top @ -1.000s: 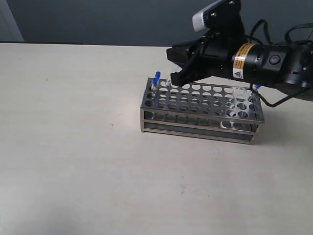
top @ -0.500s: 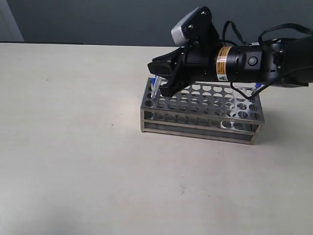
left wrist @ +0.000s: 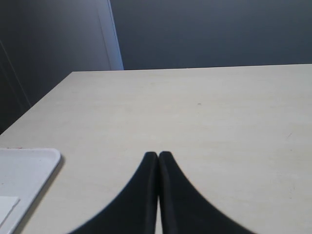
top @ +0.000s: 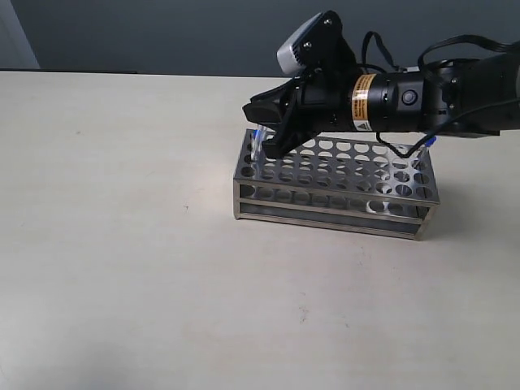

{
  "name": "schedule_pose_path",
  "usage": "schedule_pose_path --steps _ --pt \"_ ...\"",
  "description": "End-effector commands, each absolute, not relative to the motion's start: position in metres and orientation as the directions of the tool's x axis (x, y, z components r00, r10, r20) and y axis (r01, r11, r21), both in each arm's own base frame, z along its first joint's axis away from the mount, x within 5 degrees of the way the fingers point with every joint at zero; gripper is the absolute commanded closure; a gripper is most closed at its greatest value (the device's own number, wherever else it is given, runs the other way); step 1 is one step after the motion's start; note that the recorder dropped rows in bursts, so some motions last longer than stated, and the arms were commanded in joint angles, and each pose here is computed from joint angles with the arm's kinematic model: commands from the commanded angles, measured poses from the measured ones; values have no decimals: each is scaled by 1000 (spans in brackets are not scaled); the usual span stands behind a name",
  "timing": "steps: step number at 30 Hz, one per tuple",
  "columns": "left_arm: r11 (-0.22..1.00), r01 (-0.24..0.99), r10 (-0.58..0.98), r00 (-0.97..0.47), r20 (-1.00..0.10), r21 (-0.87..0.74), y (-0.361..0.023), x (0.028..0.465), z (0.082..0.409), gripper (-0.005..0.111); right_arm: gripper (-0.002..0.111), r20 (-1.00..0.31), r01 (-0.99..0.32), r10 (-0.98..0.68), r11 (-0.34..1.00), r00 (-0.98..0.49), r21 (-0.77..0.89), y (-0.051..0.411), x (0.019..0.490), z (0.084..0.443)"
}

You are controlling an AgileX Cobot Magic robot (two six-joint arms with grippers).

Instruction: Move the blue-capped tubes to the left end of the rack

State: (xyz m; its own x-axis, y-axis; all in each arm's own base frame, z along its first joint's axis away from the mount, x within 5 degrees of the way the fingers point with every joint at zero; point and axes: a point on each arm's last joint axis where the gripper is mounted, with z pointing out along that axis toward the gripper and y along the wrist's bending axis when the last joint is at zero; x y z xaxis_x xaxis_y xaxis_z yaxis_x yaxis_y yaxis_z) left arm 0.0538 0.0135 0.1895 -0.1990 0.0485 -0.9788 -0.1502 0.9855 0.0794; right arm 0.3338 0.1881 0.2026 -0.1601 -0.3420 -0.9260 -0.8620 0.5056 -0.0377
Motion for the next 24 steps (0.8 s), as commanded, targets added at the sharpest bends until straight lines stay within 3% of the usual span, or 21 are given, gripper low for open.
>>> schedule_pose_path --steps 1,24 --pt "986 -145 51 -187 -981 79 13 54 190 106 108 -921 -867 -353 498 -166 -35 189 336 195" --pt "986 -146 51 -187 -981 79 13 54 190 106 108 -917 -880 -358 474 -174 -18 195 346 181"
